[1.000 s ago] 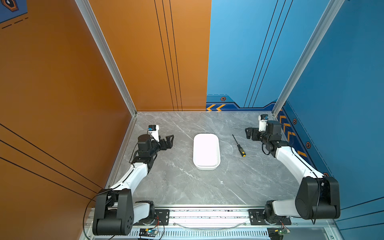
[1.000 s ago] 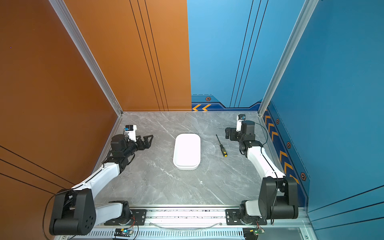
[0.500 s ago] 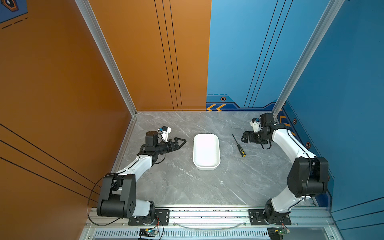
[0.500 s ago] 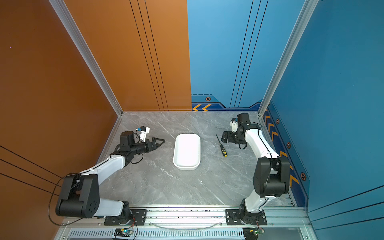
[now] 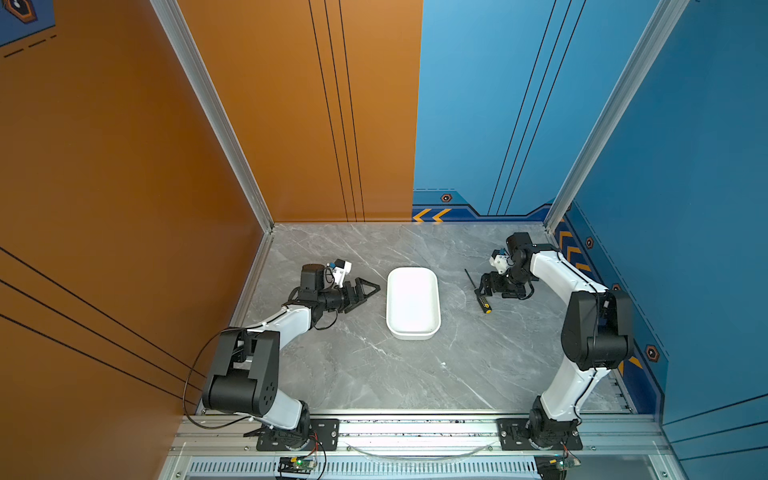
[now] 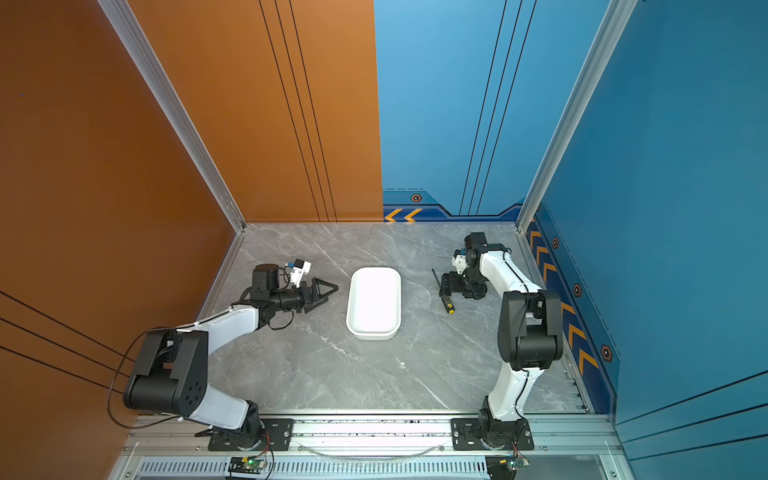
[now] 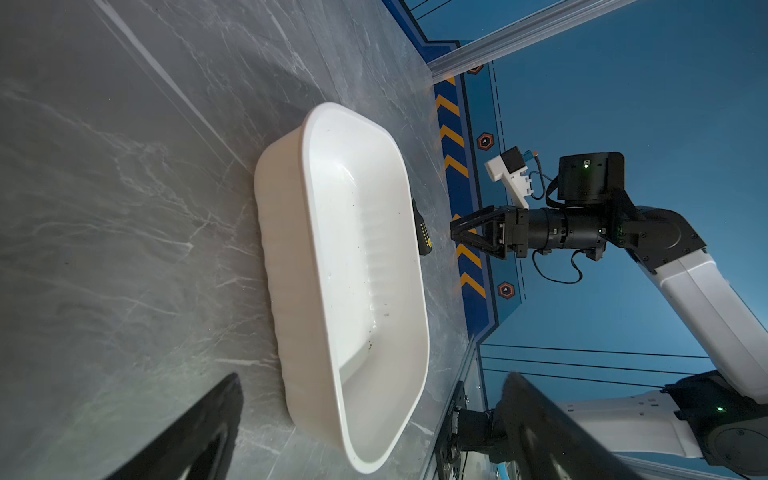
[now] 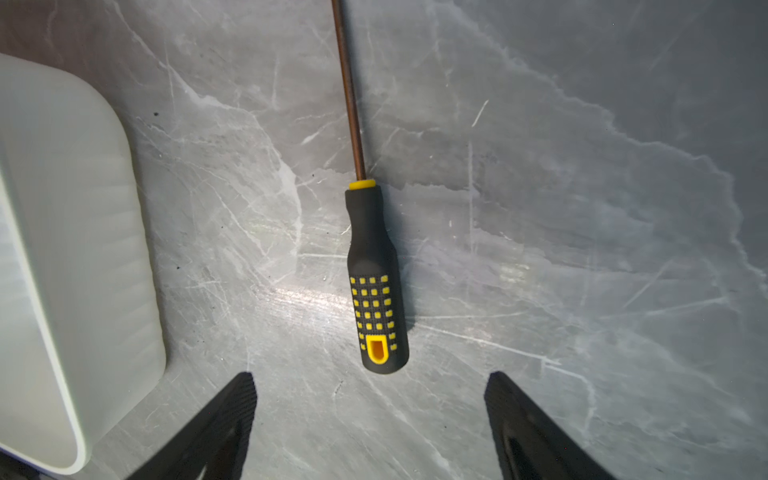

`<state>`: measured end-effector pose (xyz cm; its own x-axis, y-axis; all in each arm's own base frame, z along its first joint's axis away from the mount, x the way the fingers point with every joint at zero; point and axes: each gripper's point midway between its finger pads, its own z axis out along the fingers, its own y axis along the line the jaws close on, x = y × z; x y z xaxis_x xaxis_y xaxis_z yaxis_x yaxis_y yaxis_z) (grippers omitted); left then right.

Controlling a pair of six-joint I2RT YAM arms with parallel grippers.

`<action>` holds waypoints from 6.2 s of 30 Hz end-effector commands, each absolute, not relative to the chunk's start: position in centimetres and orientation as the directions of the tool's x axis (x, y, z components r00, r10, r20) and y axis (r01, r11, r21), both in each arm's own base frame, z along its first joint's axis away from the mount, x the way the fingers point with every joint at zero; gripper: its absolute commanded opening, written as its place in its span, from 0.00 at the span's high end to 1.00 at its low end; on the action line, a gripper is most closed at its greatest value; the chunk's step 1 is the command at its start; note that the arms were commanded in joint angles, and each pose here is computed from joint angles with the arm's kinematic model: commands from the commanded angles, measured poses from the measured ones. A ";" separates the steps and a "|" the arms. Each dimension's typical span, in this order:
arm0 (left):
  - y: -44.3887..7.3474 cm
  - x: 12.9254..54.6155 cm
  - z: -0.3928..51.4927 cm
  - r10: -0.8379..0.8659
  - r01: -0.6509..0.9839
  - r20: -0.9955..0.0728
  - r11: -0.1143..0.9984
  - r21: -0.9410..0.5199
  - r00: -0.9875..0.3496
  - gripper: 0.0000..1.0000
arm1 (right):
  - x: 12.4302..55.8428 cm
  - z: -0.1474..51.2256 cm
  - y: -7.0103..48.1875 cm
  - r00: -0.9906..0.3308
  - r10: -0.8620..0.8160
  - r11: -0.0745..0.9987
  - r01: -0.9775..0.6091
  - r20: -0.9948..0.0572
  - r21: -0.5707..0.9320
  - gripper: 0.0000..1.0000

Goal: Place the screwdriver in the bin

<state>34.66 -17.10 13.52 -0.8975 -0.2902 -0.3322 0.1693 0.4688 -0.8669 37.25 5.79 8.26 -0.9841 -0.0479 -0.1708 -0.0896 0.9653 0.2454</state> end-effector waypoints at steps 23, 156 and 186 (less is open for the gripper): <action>-17.9 34.4 14.0 -0.262 0.178 -0.315 0.438 -0.881 -0.912 0.02 | 35.7 3.1 6.5 -0.949 -0.268 0.957 -0.244 0.165 0.155 0.29; -15.0 34.4 10.7 -0.345 0.071 -0.263 0.482 -0.873 -0.901 0.02 | 30.5 2.6 29.5 -0.988 -0.081 0.963 -0.043 0.133 0.266 0.85; -13.2 34.8 12.3 -0.375 0.135 -0.431 0.606 -0.784 -0.821 0.02 | 31.3 14.3 27.2 -0.961 -0.227 0.919 -0.264 -0.155 0.293 0.50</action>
